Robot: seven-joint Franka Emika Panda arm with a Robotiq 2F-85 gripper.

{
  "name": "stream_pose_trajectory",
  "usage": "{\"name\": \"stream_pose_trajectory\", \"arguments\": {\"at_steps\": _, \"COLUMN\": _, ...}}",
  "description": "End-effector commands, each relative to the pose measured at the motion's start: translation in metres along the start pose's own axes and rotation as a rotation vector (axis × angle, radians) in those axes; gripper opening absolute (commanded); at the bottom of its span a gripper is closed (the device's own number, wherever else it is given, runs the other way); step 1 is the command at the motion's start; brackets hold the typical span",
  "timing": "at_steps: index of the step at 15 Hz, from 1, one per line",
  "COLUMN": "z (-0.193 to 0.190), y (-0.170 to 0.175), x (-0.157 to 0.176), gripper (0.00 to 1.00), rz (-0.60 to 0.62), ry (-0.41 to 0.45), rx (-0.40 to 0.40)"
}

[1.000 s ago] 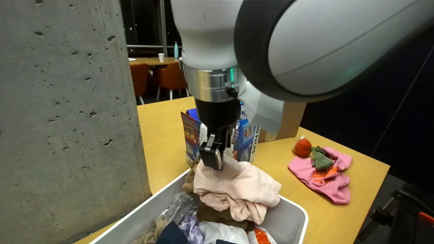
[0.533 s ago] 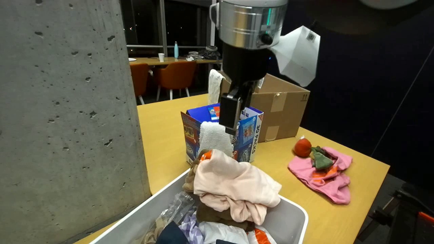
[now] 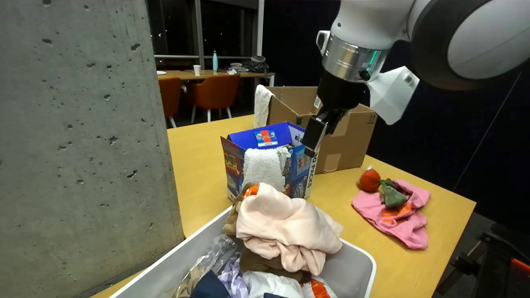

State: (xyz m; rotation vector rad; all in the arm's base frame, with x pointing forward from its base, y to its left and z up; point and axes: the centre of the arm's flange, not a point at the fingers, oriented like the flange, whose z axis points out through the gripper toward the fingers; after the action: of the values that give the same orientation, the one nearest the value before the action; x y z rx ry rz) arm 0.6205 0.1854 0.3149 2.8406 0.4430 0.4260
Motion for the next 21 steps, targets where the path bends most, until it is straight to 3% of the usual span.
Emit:
{"name": "stream_pose_trajectory", "arguments": {"at_steps": 1, "z": 0.018, "y": 0.016, "x": -0.014, "gripper": 1.00, "rz": 0.023, "ry": 0.075, "rx": 0.011}}
{"name": "stream_pose_trajectory", "arguments": {"at_steps": 5, "z": 0.043, "y": 0.021, "x": -0.008, "gripper": 1.00, "rz": 0.021, "ry": 0.091, "rx": 0.046}}
{"name": "stream_pose_trajectory", "arguments": {"at_steps": 10, "z": 0.065, "y": 0.003, "x": 0.008, "gripper": 1.00, "rz": -0.027, "ry": 0.086, "rx": 0.043}}
{"name": "stream_pose_trajectory", "arguments": {"at_steps": 16, "z": 0.068, "y": -0.022, "x": 0.044, "gripper": 1.00, "rz": -0.087, "ry": 0.107, "rx": 0.030}}
{"name": "stream_pose_trajectory", "arguments": {"at_steps": 21, "z": 0.074, "y": -0.023, "x": 0.069, "gripper": 1.00, "rz": -0.120, "ry": 0.103, "rx": 0.021}}
